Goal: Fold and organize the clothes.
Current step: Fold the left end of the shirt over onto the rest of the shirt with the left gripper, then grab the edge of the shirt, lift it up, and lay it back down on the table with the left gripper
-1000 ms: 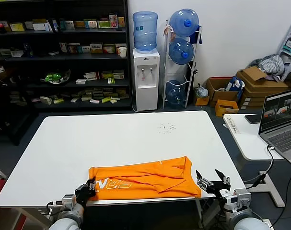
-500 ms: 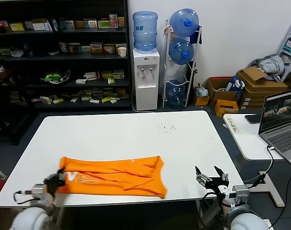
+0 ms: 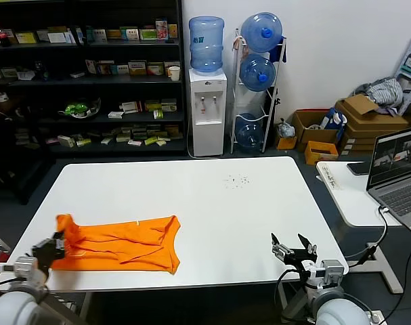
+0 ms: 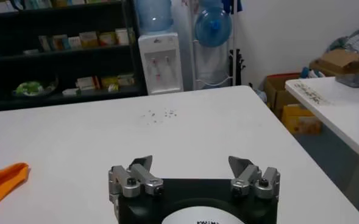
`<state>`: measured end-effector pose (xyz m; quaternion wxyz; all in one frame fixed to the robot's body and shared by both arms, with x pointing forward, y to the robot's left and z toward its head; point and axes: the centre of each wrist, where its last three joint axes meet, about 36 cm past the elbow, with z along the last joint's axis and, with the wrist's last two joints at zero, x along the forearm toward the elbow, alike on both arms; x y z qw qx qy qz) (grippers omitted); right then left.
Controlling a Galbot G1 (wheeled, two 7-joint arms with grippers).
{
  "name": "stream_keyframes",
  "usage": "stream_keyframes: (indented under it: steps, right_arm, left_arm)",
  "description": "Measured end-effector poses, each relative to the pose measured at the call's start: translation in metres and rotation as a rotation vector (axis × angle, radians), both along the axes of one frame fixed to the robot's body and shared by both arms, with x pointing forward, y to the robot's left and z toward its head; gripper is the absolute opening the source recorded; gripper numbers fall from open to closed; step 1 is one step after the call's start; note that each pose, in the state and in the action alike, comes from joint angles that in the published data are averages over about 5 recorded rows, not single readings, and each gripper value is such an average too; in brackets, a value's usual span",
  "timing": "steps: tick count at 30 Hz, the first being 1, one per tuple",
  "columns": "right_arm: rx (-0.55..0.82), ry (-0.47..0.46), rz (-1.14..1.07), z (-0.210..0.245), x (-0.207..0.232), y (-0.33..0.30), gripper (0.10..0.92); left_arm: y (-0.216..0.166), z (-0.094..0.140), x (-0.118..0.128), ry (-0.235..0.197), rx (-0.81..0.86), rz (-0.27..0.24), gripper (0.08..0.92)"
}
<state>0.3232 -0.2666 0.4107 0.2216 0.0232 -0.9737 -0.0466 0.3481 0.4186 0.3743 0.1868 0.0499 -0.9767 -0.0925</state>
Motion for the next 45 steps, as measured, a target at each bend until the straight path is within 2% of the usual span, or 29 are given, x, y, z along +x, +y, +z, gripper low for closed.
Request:
stream_keyframes:
  steps: [6,11,18,23,28,34,39,43,45]
  right_arm:
    - [0.005,0.001,-0.019,-0.002,-0.004,0.000,0.823]
    - [0.012,0.003,-0.030,-0.003,-0.006,0.001,0.823]
    - [0.020,0.003,-0.032,-0.004,-0.005,0.004,0.823]
    - [0.021,0.000,-0.032,-0.003,-0.002,0.004,0.823]
    - [0.024,0.003,-0.040,-0.005,-0.001,0.003,0.823]
    - [0.032,0.007,-0.038,-0.009,0.001,0.007,0.823]
    - [0.037,0.010,-0.031,-0.010,0.004,0.012,0.823]
    - [0.037,0.014,-0.027,-0.011,0.004,0.015,0.823]
    - [0.037,0.016,-0.026,-0.011,0.004,0.016,0.823]
  left_arm:
    - [-0.082,-0.005,0.013,0.036,-0.242,-0.042,0.116]
    - [-0.134,-0.004,0.034,0.045,-0.372,-0.073,0.116]
    - [-0.174,-0.005,0.053,0.081,-0.439,-0.107,0.120]
    - [-0.182,-0.003,0.055,0.102,-0.457,-0.132,0.221]
    - [-0.166,0.009,0.049,0.094,-0.476,-0.131,0.368]
    - [-0.101,0.022,0.036,0.072,-0.448,-0.064,0.541]
    - [-0.047,0.009,0.029,0.083,-0.402,-0.016,0.680]
    - [-0.025,-0.005,0.023,0.092,-0.391,-0.013,0.787]
    - [-0.021,-0.010,0.021,0.091,-0.390,-0.017,0.810]
